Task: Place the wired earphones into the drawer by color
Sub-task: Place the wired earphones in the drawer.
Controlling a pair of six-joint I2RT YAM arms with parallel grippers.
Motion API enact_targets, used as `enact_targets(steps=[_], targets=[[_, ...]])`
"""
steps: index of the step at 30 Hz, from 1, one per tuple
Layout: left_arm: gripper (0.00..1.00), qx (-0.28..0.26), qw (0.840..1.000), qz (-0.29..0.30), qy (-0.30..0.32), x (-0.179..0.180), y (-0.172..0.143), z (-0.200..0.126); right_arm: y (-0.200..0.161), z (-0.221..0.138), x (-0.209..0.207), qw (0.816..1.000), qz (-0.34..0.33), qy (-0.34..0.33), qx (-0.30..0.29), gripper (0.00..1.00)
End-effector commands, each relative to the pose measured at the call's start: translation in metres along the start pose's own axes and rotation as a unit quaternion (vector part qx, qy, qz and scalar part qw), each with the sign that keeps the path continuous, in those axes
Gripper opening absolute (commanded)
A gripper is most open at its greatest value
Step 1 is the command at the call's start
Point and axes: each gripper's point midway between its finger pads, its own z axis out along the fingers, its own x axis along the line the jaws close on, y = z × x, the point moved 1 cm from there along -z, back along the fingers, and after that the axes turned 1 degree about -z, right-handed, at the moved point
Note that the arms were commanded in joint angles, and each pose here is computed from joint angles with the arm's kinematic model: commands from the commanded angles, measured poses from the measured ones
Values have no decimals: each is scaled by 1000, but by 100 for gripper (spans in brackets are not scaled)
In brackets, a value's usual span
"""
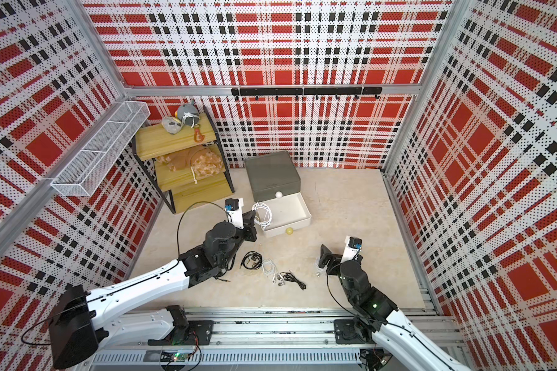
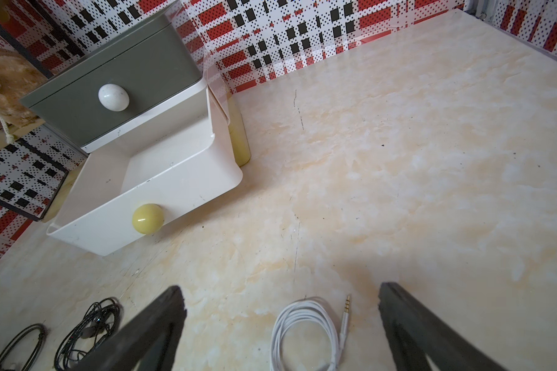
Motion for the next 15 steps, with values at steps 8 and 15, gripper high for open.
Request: enact_targets(steps=[8,15], targets=[[0,0,999,53,-1,-12,2,46,7,-3,6,1000,-1,11,0,100],[0,41,997,67,18,-7,-25,72,8,-3,5,1000,-7,6,2,100]])
